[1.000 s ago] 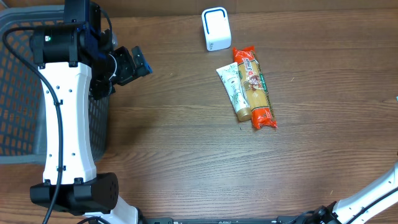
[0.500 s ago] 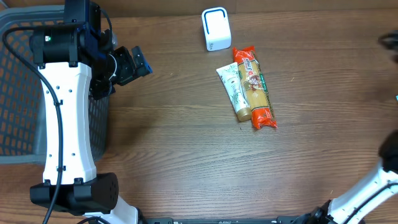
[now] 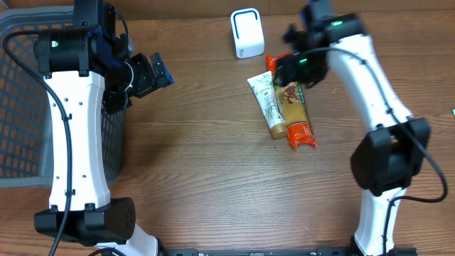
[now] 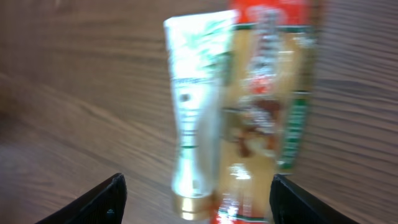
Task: Scan the item barcode
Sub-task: 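Reach and grasp the white Pantene tube with the right gripper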
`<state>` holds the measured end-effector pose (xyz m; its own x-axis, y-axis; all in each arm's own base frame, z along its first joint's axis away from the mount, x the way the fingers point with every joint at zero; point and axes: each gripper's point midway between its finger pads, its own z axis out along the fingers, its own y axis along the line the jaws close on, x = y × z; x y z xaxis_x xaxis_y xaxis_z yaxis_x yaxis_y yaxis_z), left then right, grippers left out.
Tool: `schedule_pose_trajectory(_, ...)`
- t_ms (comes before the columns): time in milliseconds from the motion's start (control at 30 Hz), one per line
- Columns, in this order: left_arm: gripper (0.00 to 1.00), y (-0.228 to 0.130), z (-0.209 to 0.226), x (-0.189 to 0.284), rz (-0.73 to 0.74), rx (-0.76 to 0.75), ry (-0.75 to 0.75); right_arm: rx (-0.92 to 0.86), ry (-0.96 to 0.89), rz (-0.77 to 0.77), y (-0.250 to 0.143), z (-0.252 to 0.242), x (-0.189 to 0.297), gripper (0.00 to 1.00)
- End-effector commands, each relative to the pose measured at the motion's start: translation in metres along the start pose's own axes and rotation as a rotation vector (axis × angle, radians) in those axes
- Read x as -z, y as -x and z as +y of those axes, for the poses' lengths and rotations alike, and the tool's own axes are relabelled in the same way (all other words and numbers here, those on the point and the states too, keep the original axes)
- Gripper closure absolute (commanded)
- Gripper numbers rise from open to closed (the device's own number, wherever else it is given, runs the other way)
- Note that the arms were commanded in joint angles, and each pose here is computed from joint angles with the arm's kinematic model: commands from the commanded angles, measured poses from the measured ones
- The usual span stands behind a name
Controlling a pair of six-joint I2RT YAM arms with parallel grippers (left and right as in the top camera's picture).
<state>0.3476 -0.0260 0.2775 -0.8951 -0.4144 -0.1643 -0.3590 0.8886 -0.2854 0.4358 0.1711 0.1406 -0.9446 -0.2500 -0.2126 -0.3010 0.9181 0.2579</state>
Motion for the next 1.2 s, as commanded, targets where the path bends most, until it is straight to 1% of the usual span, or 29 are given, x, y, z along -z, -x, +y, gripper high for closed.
schedule_pose_trajectory(0, 0.00, -0.001, -0.001, 0.000, -0.001, -0.025, 0.003, 0.007, -0.163, 0.019, -0.003, 0.006, -0.016, 0.26)
schedule_pose_trajectory(100, 0.00, -0.001, -0.001, 0.000, -0.001, -0.025, 0.003, -0.020, -0.220, 0.024, -0.008, 0.008, -0.032, 0.26)
schedule_pose_trajectory(200, 0.00, -0.001, -0.001, 0.000, -0.001, -0.025, 0.003, -0.030, -0.220, 0.044, -0.018, 0.007, -0.056, 0.26)
schedule_pose_trajectory(267, 0.01, -0.001, -0.001, 0.000, -0.001, -0.026, 0.003, -0.038, -0.166, 0.075, -0.030, 0.011, -0.075, 0.27)
schedule_pose_trajectory(300, 0.00, -0.001, -0.001, 0.000, -0.001, -0.026, 0.003, -0.039, -0.106, 0.095, -0.037, 0.019, -0.086, 0.28)
schedule_pose_trajectory(333, 0.00, -0.001, -0.001, 0.000, -0.001, -0.025, 0.003, -0.038, -0.094, 0.107, -0.043, 0.020, -0.092, 0.28)
schedule_pose_trajectory(467, 0.00, -0.001, -0.001, 0.000, -0.001, -0.025, 0.003, -0.020, -0.135, 0.123, -0.058, 0.014, -0.114, 0.31)
schedule_pose_trajectory(567, 0.00, -0.001, -0.001, 0.000, -0.001, -0.025, 0.003, -0.004, -0.176, 0.101, -0.057, 0.010, -0.121, 0.35)
schedule_pose_trajectory(633, 0.00, -0.001, -0.001, 0.000, -0.001, -0.025, 0.003, -0.003, -0.193, 0.071, -0.051, 0.007, -0.123, 0.43)
schedule_pose_trajectory(700, 0.00, -0.001, -0.001, 0.000, -0.001, -0.025, 0.003, -0.028, -0.223, 0.035, -0.044, 0.002, -0.123, 0.53)
schedule_pose_trajectory(867, 0.00, -0.001, -0.001, 0.000, -0.001, -0.025, 0.003, -0.041, -0.263, -0.036, -0.027, -0.004, -0.123, 0.62)
schedule_pose_trajectory(933, 0.00, -0.001, -0.001, 0.000, -0.001, -0.025, 0.003, -0.047, -0.262, -0.039, -0.027, -0.005, -0.127, 0.65)
schedule_pose_trajectory(967, 0.00, -0.001, -0.001, 0.000, -0.001, -0.026, 0.003, -0.054, -0.264, -0.030, -0.028, -0.006, -0.132, 0.69)
schedule_pose_trajectory(1033, 0.00, -0.001, -0.001, 0.000, -0.001, -0.025, 0.003, -0.068, -0.270, -0.002, -0.034, -0.010, -0.145, 0.73)
schedule_pose_trajectory(1100, 0.00, -0.001, -0.001, 0.000, -0.001, -0.025, 0.003, -0.091, -0.271, 0.013, -0.038, -0.012, -0.152, 0.81)
schedule_pose_trajectory(1167, 0.00, -0.001, -0.001, 0.000, -0.001, -0.025, 0.003, -0.115, -0.269, -0.002, -0.035, -0.011, -0.150, 0.93)
